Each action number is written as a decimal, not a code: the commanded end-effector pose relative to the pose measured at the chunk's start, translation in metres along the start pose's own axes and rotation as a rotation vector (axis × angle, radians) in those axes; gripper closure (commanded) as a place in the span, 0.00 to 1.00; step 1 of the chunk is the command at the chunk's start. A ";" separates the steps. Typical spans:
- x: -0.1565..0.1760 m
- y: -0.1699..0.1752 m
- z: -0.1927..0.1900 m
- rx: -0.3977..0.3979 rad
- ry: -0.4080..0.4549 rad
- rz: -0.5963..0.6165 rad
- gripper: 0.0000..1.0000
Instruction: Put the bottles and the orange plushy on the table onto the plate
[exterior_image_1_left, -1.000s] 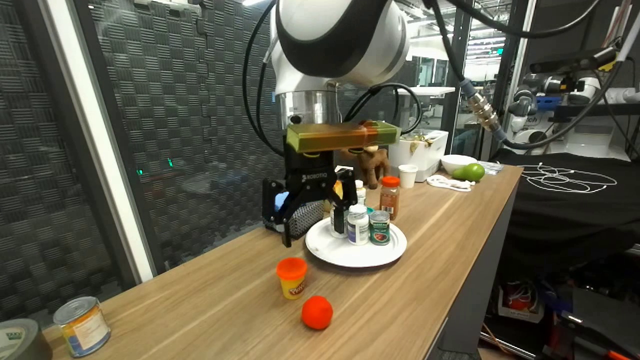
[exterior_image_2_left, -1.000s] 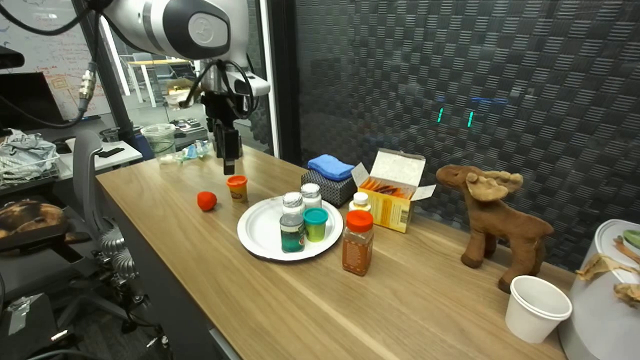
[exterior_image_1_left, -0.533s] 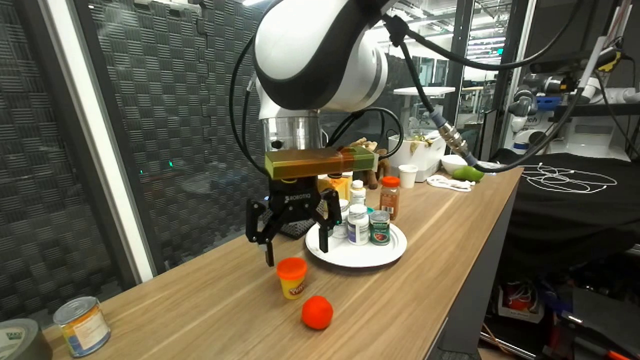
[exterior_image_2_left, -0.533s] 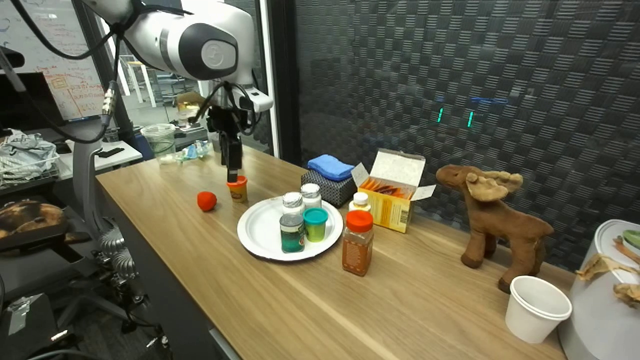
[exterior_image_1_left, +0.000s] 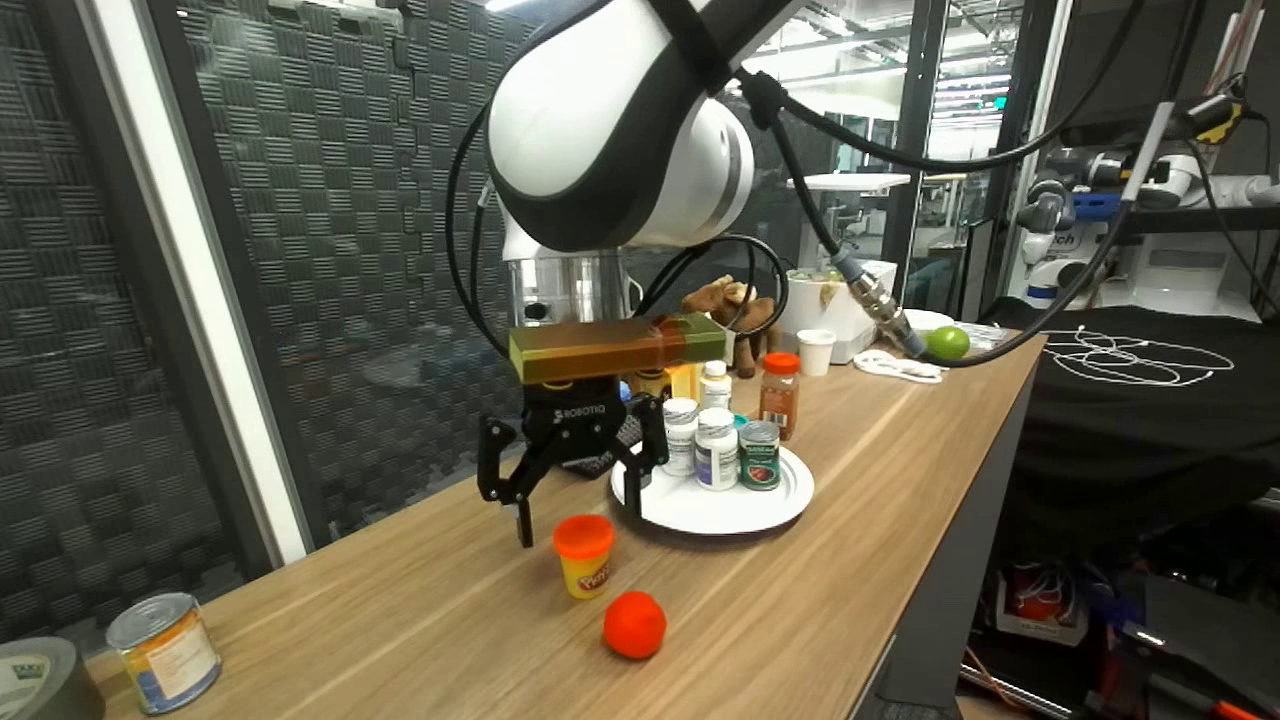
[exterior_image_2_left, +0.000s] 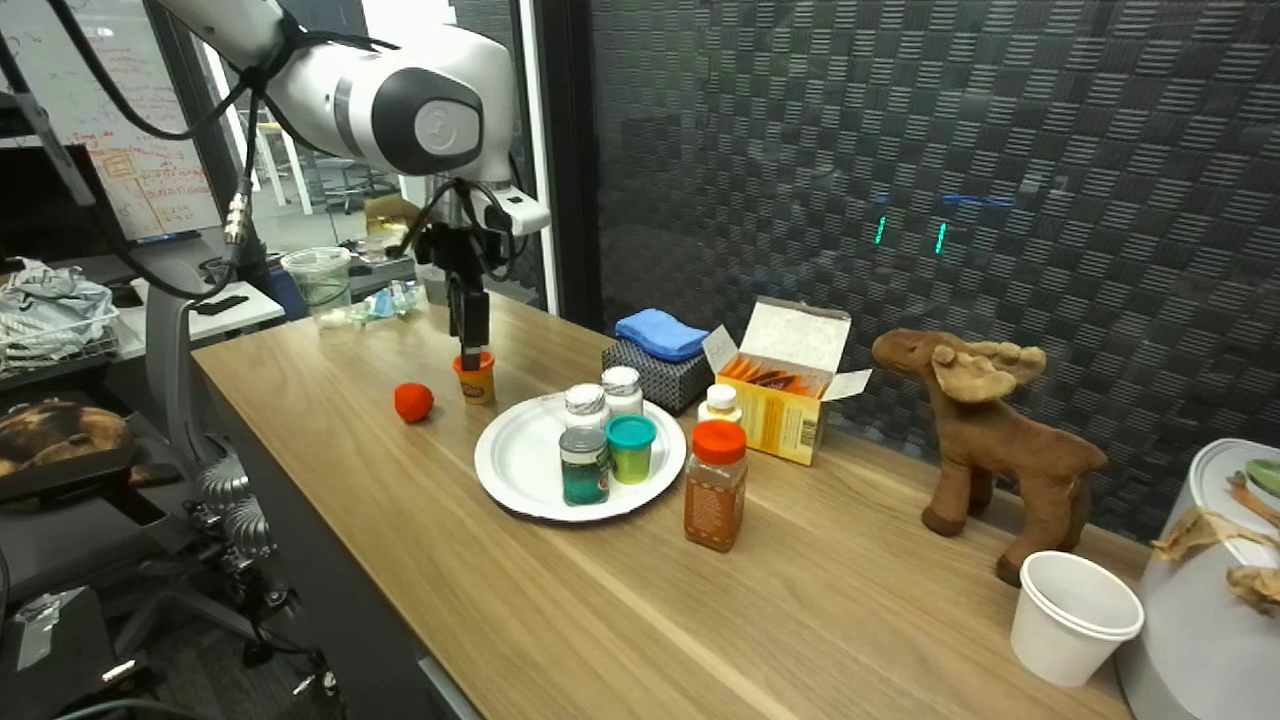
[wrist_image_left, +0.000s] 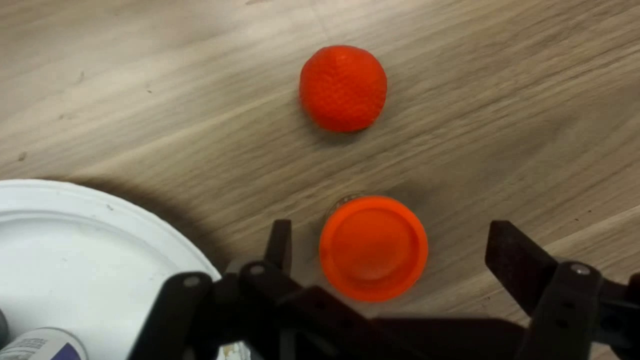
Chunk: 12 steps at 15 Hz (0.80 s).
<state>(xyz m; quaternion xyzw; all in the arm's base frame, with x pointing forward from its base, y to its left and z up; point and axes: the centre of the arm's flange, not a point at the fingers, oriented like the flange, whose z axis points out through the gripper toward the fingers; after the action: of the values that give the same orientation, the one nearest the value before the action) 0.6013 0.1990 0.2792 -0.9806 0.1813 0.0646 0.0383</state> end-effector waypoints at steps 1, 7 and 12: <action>0.011 -0.010 0.005 -0.015 0.017 0.014 0.00; 0.012 -0.006 0.009 -0.013 0.011 0.014 0.58; 0.003 0.004 -0.003 0.004 -0.009 0.047 0.71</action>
<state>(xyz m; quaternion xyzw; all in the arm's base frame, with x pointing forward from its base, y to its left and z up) 0.6067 0.1966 0.2642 -0.9793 0.1870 0.0708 0.0319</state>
